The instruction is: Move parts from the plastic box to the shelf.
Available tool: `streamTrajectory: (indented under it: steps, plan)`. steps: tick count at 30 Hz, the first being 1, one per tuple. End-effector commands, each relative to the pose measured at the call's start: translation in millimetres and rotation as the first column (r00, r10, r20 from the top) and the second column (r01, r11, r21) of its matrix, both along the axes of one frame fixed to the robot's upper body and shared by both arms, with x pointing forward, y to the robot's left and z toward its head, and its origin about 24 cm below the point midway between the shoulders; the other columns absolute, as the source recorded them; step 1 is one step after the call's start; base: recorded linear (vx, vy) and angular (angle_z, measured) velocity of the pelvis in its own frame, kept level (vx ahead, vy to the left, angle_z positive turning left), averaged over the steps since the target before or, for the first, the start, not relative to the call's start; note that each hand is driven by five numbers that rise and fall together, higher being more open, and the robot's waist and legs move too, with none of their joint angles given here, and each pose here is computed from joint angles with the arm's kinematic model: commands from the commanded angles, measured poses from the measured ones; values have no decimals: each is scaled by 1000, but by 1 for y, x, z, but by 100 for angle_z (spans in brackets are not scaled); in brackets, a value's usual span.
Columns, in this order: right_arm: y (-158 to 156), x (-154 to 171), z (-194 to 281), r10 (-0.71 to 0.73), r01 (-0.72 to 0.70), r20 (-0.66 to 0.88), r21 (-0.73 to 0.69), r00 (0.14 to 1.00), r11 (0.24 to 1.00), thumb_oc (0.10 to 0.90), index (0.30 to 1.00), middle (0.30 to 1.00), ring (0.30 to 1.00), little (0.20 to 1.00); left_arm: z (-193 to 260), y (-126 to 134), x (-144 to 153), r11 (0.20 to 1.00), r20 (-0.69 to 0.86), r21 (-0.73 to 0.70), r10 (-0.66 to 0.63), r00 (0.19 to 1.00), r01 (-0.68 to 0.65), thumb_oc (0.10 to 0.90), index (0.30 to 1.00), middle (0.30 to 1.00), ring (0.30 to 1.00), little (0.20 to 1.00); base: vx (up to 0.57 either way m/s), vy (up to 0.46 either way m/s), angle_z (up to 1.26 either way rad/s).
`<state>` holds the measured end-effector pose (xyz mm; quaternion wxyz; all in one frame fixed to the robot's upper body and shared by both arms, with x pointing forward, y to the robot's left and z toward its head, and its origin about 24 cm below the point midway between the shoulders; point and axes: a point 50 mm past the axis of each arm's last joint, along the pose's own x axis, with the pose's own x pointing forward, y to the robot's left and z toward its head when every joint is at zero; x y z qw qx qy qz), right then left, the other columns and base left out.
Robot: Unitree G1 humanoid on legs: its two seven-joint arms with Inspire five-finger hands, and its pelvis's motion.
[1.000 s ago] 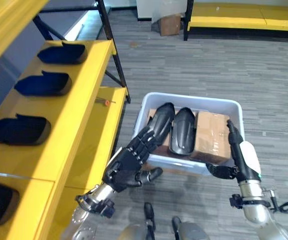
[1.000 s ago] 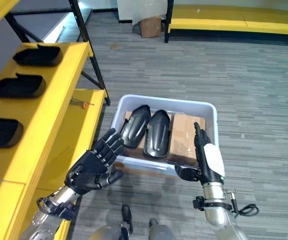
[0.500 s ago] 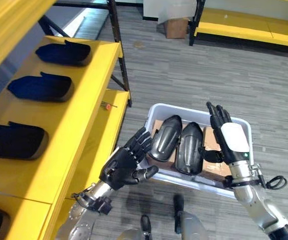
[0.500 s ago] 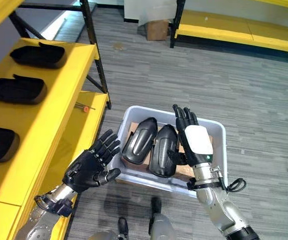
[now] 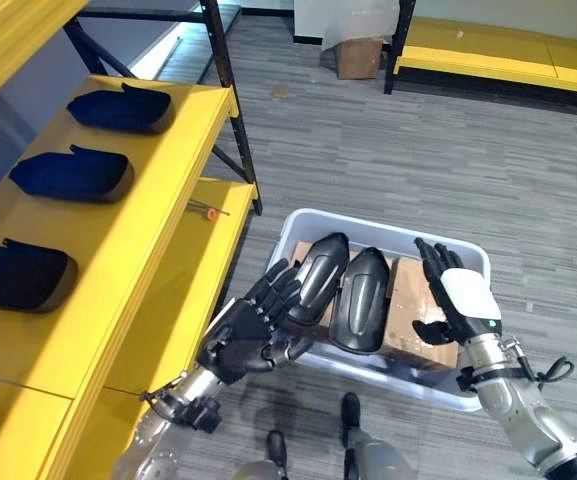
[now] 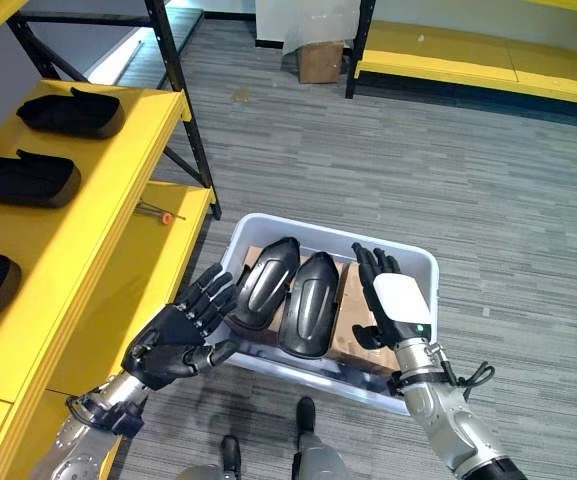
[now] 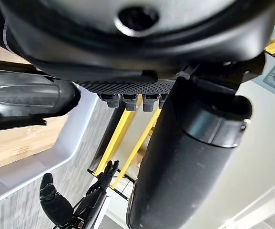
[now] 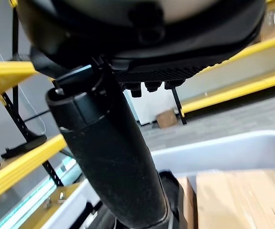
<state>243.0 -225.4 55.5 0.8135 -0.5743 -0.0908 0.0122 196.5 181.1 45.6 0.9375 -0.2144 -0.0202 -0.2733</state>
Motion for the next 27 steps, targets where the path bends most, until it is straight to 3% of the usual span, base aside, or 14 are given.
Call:
streamTrajectory:
  steps: [1,9,27]
  plan:
    - [15,15,45,135,-124,177,-73,975,990,900,1000,1000,1000,1000,48,-6,6,998,259,-53,-29,965,45,900,1000,1000,1000,1000,0,0,0]
    - [17,13,36,193,-172,106,-174,975,970,900,1000,1000,1000,1000,49,-5,9,997,267,-52,-37,963,53,900,1000,1000,1000,1000,-33,5,-1]
    - [10,36,32,215,-139,120,-451,969,882,900,1000,1000,1000,1000,57,-9,23,997,300,8,-72,951,73,900,1000,1000,1000,1000,-46,-11,4]
